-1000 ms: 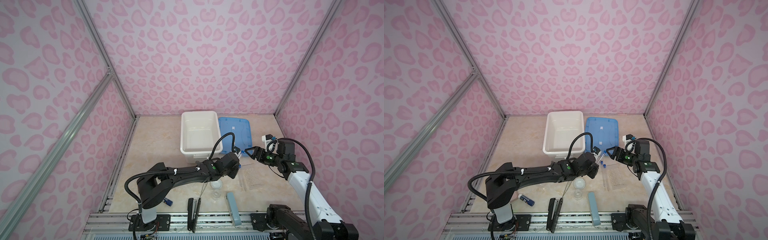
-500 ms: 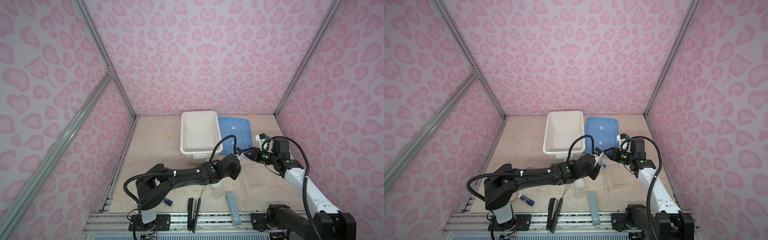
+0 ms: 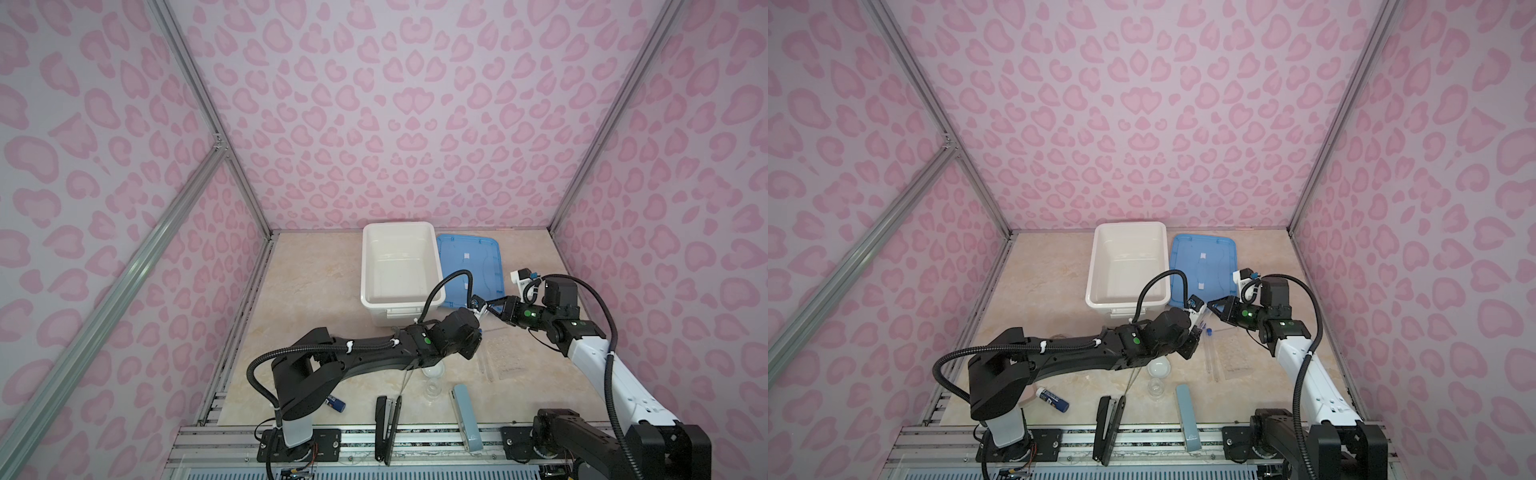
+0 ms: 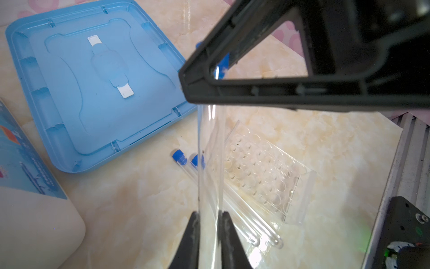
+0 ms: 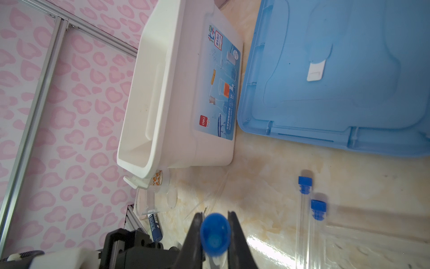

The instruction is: Organize the chemistry lab equipment

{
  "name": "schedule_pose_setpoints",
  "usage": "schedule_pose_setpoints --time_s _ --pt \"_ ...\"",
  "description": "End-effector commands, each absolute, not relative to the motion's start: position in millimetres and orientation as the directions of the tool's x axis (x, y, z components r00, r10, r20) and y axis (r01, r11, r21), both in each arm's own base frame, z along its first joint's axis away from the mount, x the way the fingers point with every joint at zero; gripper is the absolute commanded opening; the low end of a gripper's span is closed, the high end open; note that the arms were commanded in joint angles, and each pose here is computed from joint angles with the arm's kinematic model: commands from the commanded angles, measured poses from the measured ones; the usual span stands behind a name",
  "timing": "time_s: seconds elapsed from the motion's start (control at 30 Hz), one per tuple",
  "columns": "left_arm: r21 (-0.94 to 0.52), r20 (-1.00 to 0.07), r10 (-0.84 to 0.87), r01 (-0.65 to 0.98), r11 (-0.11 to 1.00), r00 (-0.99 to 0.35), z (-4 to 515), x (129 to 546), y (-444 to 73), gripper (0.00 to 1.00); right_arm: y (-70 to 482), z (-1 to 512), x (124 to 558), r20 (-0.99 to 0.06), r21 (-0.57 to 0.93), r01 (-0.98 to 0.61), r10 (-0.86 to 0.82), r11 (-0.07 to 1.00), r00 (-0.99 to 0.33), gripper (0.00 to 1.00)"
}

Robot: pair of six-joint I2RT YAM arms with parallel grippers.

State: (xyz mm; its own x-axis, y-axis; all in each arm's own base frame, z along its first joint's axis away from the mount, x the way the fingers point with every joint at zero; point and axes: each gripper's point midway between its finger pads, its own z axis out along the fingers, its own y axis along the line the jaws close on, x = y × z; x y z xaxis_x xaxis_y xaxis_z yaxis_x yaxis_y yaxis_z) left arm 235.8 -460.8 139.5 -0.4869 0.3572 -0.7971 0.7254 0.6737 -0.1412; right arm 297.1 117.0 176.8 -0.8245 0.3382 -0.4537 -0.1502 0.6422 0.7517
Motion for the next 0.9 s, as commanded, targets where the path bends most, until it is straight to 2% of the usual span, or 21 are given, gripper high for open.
schedule_pose_setpoints --time_s 0.0,0.1,0.17,0.2,0.27,0.33,0.6,0.7,0.87 --pt "-0.143 -0.819 0.335 0.731 0.667 -0.466 153.5 238.6 -465.6 0.13 121.3 177.6 297.0 -0.448 0.765 -0.169 0.325 0.622 -0.833 0.11" --pt "-0.142 -0.820 0.334 0.731 0.667 -0.465 154.1 238.8 -465.4 0.15 122.9 175.8 297.3 -0.439 0.769 -0.169 0.317 0.616 -0.840 0.11" --pt "-0.141 -0.818 0.336 0.729 0.670 -0.466 154.2 239.3 -465.2 0.23 122.4 175.5 297.5 -0.444 0.765 -0.171 0.316 0.620 -0.838 0.11" --pt "-0.142 -0.818 0.336 0.729 0.670 -0.467 153.8 239.1 -465.2 0.30 121.3 176.2 298.2 -0.455 0.758 -0.176 0.316 0.628 -0.832 0.11" --pt "-0.157 -0.820 0.321 0.725 0.670 -0.474 157.9 238.7 -465.7 0.61 115.6 177.3 298.9 -0.491 0.726 -0.182 0.316 0.663 -0.812 0.11" --pt "-0.192 -0.820 0.292 0.717 0.670 -0.493 166.7 237.9 -467.0 0.99 106.6 178.5 298.2 -0.549 0.665 -0.188 0.302 0.723 -0.779 0.11" --pt "-0.411 -0.801 0.101 0.666 0.622 -0.589 220.6 228.2 -476.6 0.98 59.9 203.5 290.5 -0.786 0.413 -0.124 0.284 0.902 -0.549 0.13" --pt "-0.466 -0.760 0.074 0.620 0.631 -0.646 219.6 227.1 -477.9 0.99 38.1 214.8 283.9 -0.853 0.319 -0.044 0.267 0.947 -0.448 0.13" --pt "-0.574 -0.674 0.016 0.538 0.617 -0.738 207.3 221.0 -482.8 0.99 16.8 218.0 276.0 -0.901 0.239 0.067 0.247 0.969 -0.355 0.13"
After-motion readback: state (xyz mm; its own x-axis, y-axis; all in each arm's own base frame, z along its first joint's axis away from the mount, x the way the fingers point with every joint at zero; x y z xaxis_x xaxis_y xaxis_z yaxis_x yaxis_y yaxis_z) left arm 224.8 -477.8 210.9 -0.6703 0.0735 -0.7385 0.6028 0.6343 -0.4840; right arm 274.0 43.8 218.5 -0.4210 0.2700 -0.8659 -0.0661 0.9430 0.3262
